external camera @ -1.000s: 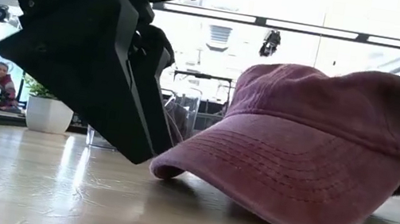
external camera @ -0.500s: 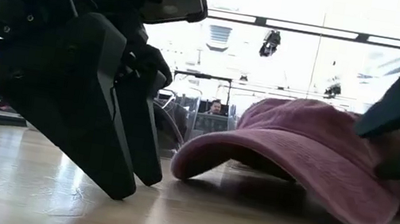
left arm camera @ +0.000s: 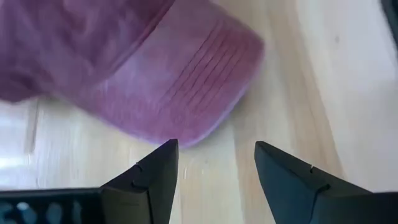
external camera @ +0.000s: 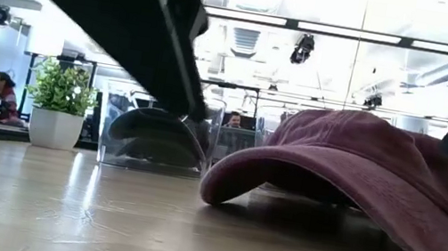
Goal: Pick & Place hat
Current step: Put the red cap into the right transparent bin
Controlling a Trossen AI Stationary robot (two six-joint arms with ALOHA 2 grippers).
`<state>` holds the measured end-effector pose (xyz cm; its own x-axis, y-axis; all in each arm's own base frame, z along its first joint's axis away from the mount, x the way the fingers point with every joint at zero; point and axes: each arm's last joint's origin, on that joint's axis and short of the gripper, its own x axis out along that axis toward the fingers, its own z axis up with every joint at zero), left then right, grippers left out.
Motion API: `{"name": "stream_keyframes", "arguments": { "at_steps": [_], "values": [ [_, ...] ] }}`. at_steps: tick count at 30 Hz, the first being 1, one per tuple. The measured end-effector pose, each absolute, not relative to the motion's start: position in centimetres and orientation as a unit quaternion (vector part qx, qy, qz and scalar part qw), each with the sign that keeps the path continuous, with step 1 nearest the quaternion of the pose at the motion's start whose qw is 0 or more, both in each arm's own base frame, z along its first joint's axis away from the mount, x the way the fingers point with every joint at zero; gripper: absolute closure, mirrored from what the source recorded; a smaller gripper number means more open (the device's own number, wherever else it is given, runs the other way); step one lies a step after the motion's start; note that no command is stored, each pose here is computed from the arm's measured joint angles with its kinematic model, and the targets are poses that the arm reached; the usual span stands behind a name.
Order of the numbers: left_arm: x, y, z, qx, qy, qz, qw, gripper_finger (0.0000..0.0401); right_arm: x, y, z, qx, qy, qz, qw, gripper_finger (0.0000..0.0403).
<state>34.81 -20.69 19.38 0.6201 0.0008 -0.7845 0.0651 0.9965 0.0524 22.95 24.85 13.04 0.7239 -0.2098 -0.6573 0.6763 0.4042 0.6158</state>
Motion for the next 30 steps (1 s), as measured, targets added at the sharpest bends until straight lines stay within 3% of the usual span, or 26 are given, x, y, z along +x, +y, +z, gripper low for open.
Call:
{"name": "stream_keyframes", "arguments": {
  "at_steps": [5,17,30],
  "values": [
    [36.0,-20.9,19.8,0.036,0.397,-0.034,0.916,0.0195,22.5,25.3,13.0,0.477,0.256,-0.272,0.796,0.0206],
    [38.2,-19.5,15.9,0.03,0.416,-0.014,0.909,0.0195,20.4,25.7,12.7,0.53,0.225,-0.31,0.757,0.0209],
    [38.4,-19.6,15.0,0.032,0.421,-0.018,0.906,0.0195,19.2,24.4,12.1,0.441,0.237,-0.346,0.794,0.0207]
  ]
}}
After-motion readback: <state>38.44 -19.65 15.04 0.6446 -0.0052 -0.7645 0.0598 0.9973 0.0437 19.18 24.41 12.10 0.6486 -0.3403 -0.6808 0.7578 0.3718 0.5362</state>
